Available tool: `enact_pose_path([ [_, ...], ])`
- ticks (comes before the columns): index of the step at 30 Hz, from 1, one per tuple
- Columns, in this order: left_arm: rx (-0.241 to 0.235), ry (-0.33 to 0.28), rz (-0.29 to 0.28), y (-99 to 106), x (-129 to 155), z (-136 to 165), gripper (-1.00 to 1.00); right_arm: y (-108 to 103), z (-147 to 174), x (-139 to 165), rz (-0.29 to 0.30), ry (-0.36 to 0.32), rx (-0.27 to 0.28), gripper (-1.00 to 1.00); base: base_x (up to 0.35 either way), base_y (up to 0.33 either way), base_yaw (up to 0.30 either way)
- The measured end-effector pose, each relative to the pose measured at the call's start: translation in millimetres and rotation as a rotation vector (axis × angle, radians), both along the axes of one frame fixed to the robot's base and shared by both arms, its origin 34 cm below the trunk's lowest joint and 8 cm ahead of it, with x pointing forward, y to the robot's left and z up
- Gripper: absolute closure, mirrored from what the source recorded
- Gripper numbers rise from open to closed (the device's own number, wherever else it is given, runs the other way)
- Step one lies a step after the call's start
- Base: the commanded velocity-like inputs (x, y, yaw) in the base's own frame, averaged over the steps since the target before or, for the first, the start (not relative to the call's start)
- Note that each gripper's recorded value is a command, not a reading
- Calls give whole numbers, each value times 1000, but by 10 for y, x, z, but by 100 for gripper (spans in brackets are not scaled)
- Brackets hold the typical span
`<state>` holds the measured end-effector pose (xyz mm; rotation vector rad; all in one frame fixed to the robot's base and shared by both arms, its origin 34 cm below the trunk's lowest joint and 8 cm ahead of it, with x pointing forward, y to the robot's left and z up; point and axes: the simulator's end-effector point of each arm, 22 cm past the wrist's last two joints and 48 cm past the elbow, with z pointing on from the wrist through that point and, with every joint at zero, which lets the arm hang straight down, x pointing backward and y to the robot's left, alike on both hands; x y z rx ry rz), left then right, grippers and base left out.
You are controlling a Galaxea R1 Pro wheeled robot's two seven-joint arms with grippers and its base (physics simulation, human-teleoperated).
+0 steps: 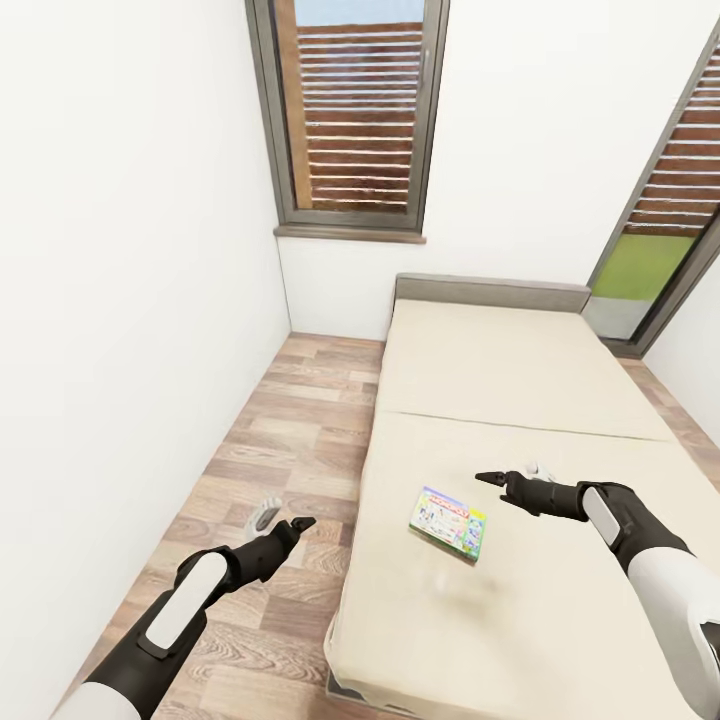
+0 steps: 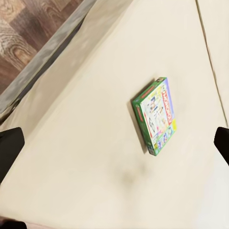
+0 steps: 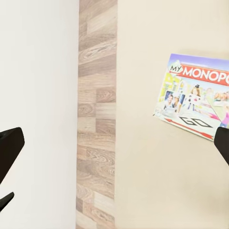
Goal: Put all the toys in the child's room - the three board games (two on the bed and one on the table), the two jigsaw puzzles on the table, and the tennis ball on the table - inside the toy box on the table in the child's room.
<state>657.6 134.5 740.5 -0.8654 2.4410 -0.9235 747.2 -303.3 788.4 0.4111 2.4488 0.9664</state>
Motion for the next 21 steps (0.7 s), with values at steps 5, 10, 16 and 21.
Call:
enact_pose_path([
  [5, 0, 0, 0, 0, 7, -65, -100, 1, -62, 9, 0, -1, 0, -100, 0, 0, 0],
  [10, 1, -1, -1, 1, 16, -129, -100, 1, -126, 17, 0, -1, 1, -100, 0, 0, 0],
  [16, 2, -1, -1, 1, 24, -210, -100, -1, -210, 24, -1, 0, 0, -100, 0, 0, 0],
  [21, 3, -1, -1, 0, 30, -279, -100, -8, -279, 29, -2, 0, 0, -100, 0, 0, 0],
])
